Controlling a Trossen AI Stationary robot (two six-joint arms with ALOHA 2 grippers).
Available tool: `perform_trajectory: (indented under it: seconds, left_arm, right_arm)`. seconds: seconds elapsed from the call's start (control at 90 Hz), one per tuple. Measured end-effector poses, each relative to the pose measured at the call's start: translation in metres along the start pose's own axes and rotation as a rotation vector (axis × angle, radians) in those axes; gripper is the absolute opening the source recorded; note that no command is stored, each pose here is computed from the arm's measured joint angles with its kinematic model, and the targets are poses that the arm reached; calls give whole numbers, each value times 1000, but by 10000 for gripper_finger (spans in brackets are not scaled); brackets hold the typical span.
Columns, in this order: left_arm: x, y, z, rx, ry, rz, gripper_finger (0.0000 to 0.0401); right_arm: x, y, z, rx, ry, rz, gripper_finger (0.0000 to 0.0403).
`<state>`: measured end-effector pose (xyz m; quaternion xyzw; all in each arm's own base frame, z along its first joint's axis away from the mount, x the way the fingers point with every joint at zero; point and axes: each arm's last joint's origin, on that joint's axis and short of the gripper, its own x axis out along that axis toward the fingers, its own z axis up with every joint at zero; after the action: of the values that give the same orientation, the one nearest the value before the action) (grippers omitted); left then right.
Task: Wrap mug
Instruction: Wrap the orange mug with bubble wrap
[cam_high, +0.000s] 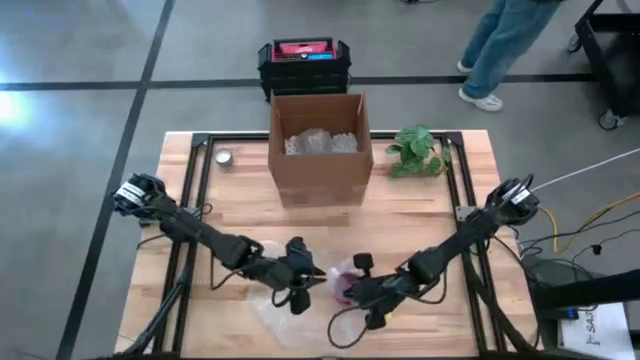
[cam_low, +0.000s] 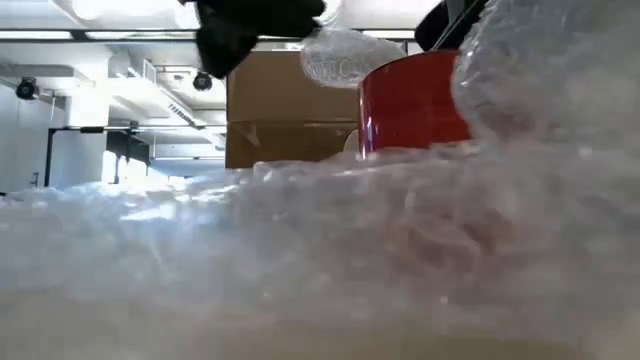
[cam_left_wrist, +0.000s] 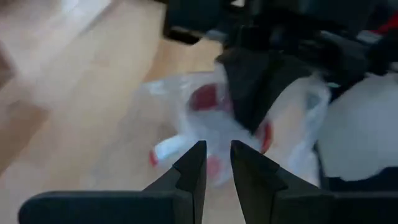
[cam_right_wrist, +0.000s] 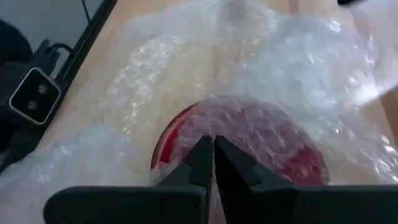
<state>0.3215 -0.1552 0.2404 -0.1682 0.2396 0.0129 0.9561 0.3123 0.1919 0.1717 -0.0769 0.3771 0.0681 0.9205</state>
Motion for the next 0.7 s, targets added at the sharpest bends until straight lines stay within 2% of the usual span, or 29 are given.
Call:
perform_trajectory:
  seconds: [0.2, 0.444, 0.7]
  left_arm:
    - [19, 5, -5, -13, 36, -32, 59]
    - [52, -5, -7, 26, 89, -44, 59]
    - [84, -12, -3, 82, 231, 56, 59]
  right_arm:
    - [3, -6, 2, 1, 35, -18, 0]
    - [4, -10, 2, 12, 38, -28, 0]
    - [5, -10, 0, 9, 57, -19, 0]
